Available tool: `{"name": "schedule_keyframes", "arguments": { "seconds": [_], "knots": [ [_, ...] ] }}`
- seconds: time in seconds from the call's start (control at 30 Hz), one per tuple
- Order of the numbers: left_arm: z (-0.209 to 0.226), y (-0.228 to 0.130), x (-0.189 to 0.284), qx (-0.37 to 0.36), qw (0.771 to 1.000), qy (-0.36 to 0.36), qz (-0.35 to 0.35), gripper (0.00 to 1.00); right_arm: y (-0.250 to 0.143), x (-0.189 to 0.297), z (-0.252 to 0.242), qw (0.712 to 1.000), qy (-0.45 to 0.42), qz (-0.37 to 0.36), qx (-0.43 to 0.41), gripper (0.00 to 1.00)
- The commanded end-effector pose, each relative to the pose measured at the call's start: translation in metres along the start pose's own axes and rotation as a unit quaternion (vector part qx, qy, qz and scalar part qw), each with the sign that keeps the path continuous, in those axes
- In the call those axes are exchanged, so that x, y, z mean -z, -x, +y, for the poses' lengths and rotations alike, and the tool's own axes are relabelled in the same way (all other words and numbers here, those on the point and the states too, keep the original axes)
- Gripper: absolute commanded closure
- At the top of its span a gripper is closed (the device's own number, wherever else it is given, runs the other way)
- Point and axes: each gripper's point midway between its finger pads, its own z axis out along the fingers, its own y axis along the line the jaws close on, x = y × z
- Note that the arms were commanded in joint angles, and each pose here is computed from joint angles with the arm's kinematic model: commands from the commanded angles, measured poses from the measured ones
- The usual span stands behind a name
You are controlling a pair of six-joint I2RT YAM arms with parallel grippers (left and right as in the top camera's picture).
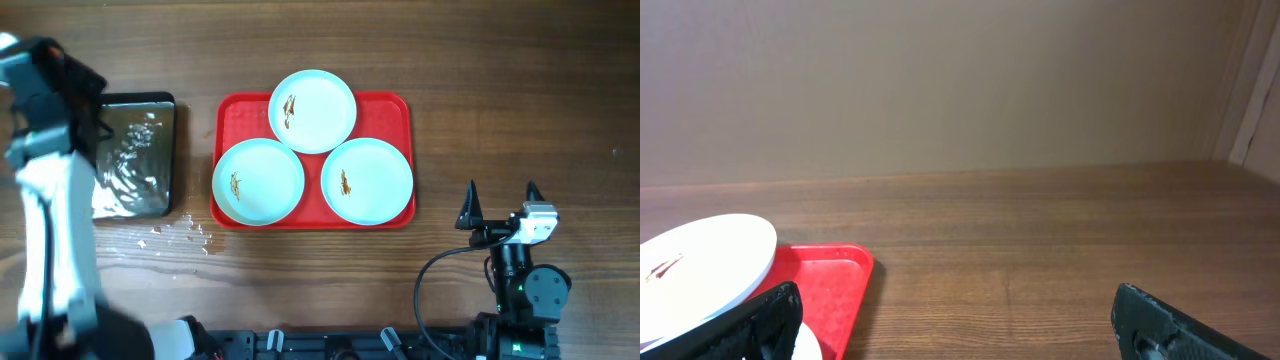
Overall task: Clean dirty plates on tray and stack at the side
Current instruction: 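Lift the wet sponge with the left gripper toward the red tray, then hold the left plate with the right gripper and scrub it with the sponge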
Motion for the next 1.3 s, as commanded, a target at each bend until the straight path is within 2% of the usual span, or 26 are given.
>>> {"name": "schedule_keyframes", "arguments": {
  "seconds": [0.0,0.03,0.13,0.17,0.23,0.3,0.4,0.5,0.53,0.57,0.6,0.67,0.7,0.77,0.83,0.87,0.97,1.0,1.03,1.1,1.13,1.17,1.2,1.27],
  "knots": [
    [0.048,-0.100,-0.073,-0.038,0.985,0.090,0.143,0.96,0.003,0.000,-0.001,1.000,-0.003,-0.006,-0.006,0.00],
    [0.043,-0.092,-0.067,-0.037,0.985,0.087,0.141,0.96,0.003,0.000,-0.001,1.000,-0.003,-0.006,-0.006,0.00],
    [0.006,-0.007,0.011,-0.021,0.997,0.038,0.060,0.96,0.003,0.000,-0.001,1.000,-0.003,-0.006,-0.006,0.00],
    [-0.007,0.026,0.049,-0.010,1.000,0.006,0.008,0.96,0.003,0.000,-0.001,1.000,-0.003,-0.006,-0.006,0.00],
    [-0.018,0.052,0.100,0.003,0.998,-0.041,-0.046,0.96,0.003,0.000,-0.001,1.000,-0.003,-0.006,-0.006,0.00],
    [-0.028,0.034,0.120,-0.002,0.996,-0.089,-0.004,0.96,0.003,0.000,-0.001,1.000,-0.003,-0.006,-0.006,0.00],
    [-0.035,-0.019,0.111,-0.007,0.985,-0.121,0.122,0.96,0.005,0.000,-0.004,1.000,-0.011,-0.010,0.006,0.00],
    [-0.033,-0.056,0.092,-0.002,0.971,-0.112,0.211,0.96,0.009,0.003,0.029,0.990,0.086,-0.008,-0.113,0.00],
    [-0.034,-0.071,0.085,0.003,0.962,-0.115,0.250,0.96,0.015,0.005,0.036,0.968,0.109,-0.005,-0.227,0.00],
    [-0.037,-0.078,0.082,0.005,0.956,-0.122,0.267,0.96,0.027,0.007,0.041,0.950,0.129,-0.016,-0.284,0.00],
    [-0.039,-0.082,0.081,0.004,0.952,-0.129,0.277,0.96,0.047,0.013,0.051,0.941,0.169,-0.045,-0.290,0.00],
    [-0.052,-0.093,0.083,-0.028,0.937,-0.170,0.302,0.96,0.098,0.036,0.071,0.923,0.253,-0.131,-0.258,0.00],
    [-0.055,-0.097,0.084,-0.046,0.935,-0.177,0.304,0.96,0.122,0.047,0.075,0.907,0.277,-0.155,-0.277,0.00],
    [-0.060,-0.103,0.086,-0.064,0.932,-0.181,0.307,0.96,0.151,0.060,0.093,0.907,0.320,-0.150,-0.230,0.00],
    [-0.066,-0.109,0.089,-0.073,0.929,-0.186,0.311,0.96,0.170,0.053,0.115,0.911,0.367,-0.083,-0.170,0.00],
    [-0.069,-0.111,0.091,-0.078,0.927,-0.189,0.313,0.96,0.176,0.045,0.128,0.904,0.403,-0.030,-0.141,0.00],
    [-0.067,-0.113,0.089,-0.088,0.931,-0.173,0.308,0.95,0.214,0.022,0.161,0.821,0.549,0.106,-0.117,0.00],
    [-0.065,-0.115,0.090,-0.087,0.930,-0.170,0.313,0.96,0.217,0.012,0.165,0.817,0.552,0.122,-0.112,0.00],
    [-0.062,-0.118,0.092,-0.087,0.929,-0.165,0.321,0.96,0.213,-0.011,0.171,0.827,0.531,0.152,-0.099,0.01],
    [-0.059,-0.127,0.095,-0.089,0.924,-0.158,0.337,0.96,0.171,-0.050,0.185,0.853,0.450,0.257,-0.064,0.00],
    [-0.060,-0.131,0.096,-0.092,0.922,-0.158,0.342,0.96,0.153,-0.057,0.194,0.851,0.432,0.293,-0.054,0.00],
    [-0.062,-0.137,0.097,-0.098,0.919,-0.159,0.347,0.96,0.128,-0.062,0.213,0.838,0.433,0.330,-0.039,0.00],
    [-0.067,-0.151,0.097,-0.112,0.913,-0.165,0.355,0.96,0.096,-0.064,0.242,0.811,0.453,0.370,-0.029,0.00],
    [-0.074,-0.178,0.096,-0.134,0.903,-0.173,0.371,0.96,0.047,-0.070,0.288,0.769,0.470,0.430,-0.049,0.00]
  ]
}}
